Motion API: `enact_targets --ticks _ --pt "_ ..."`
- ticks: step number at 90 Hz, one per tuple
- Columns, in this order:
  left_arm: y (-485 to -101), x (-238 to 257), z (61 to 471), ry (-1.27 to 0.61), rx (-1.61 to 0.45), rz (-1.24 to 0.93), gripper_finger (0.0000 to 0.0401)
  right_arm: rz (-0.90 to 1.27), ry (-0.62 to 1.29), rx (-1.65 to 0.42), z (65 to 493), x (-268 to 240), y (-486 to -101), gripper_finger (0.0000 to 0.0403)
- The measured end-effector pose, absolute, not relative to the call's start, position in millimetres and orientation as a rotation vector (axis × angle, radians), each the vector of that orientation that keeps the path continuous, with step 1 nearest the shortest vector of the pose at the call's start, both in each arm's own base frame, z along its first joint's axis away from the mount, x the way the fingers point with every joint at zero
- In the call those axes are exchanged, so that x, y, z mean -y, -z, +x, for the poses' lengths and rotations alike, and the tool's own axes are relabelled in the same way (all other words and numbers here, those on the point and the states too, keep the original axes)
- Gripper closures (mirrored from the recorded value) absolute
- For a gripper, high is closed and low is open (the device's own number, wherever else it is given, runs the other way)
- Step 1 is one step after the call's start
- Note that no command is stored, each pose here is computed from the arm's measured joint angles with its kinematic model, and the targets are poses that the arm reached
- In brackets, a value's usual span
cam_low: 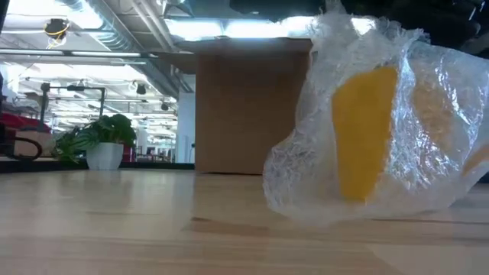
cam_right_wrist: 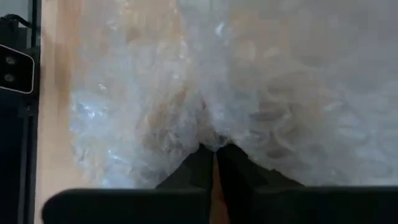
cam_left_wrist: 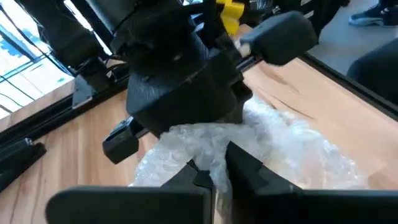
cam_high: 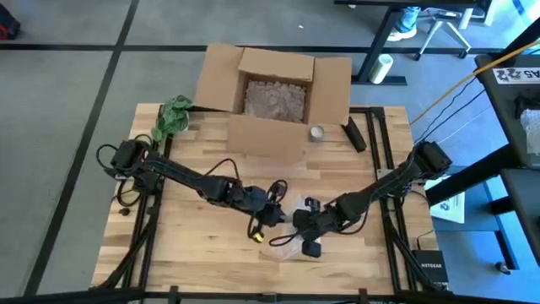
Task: Wrap mug
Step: Wrap the yellow mug with the bubble wrap
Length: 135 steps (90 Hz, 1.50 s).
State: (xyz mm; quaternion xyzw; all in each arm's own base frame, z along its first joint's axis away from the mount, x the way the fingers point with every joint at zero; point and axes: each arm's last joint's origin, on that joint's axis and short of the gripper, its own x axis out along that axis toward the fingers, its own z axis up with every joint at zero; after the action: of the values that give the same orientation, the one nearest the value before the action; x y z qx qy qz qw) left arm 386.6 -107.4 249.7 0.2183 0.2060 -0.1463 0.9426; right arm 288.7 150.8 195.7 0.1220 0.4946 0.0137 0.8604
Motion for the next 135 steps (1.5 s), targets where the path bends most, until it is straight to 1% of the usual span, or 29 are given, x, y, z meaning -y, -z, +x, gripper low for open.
enact_targets --ticks 20,36,52,58,67,71,80,111,121,135 --pt "-251 110 387 0.339 -0.396 0.433 0.0401 0.262 -0.015 -0.98 280 -145 -217 0.0338" --pt "-254 116 386 0.379 -0.355 0.426 0.0401 0.259 0.035 -0.995 271 -139 -225 0.0329" --pt "-257 121 386 0.436 -0.318 0.41 0.0401 0.255 0.049 -0.996 269 -138 -227 0.0342" --pt "-257 123 386 0.453 -0.307 0.406 0.0401 0.252 0.054 -0.997 268 -137 -227 0.0356" --pt "-259 124 386 0.485 -0.288 0.398 0.0401 0.247 0.058 -0.996 269 -137 -227 0.039" --pt "-259 124 386 0.496 -0.283 0.395 0.0401 0.245 0.058 -0.995 269 -137 -227 0.0397" --pt "-256 126 388 0.514 -0.274 0.389 0.0401 0.242 0.072 -0.986 269 -136 -227 0.0396" --pt "-220 130 406 0.592 -0.301 0.323 0.0401 0.238 0.07 -0.987 268 -136 -229 0.0402" --pt "-217 129 410 0.6 -0.306 0.315 0.0401 0.233 0.069 -0.973 270 -137 -235 0.0402" --pt "-212 130 418 0.624 -0.29 0.299 0.0401 0.22 0.021 -0.94 275 -140 -251 0.0403"
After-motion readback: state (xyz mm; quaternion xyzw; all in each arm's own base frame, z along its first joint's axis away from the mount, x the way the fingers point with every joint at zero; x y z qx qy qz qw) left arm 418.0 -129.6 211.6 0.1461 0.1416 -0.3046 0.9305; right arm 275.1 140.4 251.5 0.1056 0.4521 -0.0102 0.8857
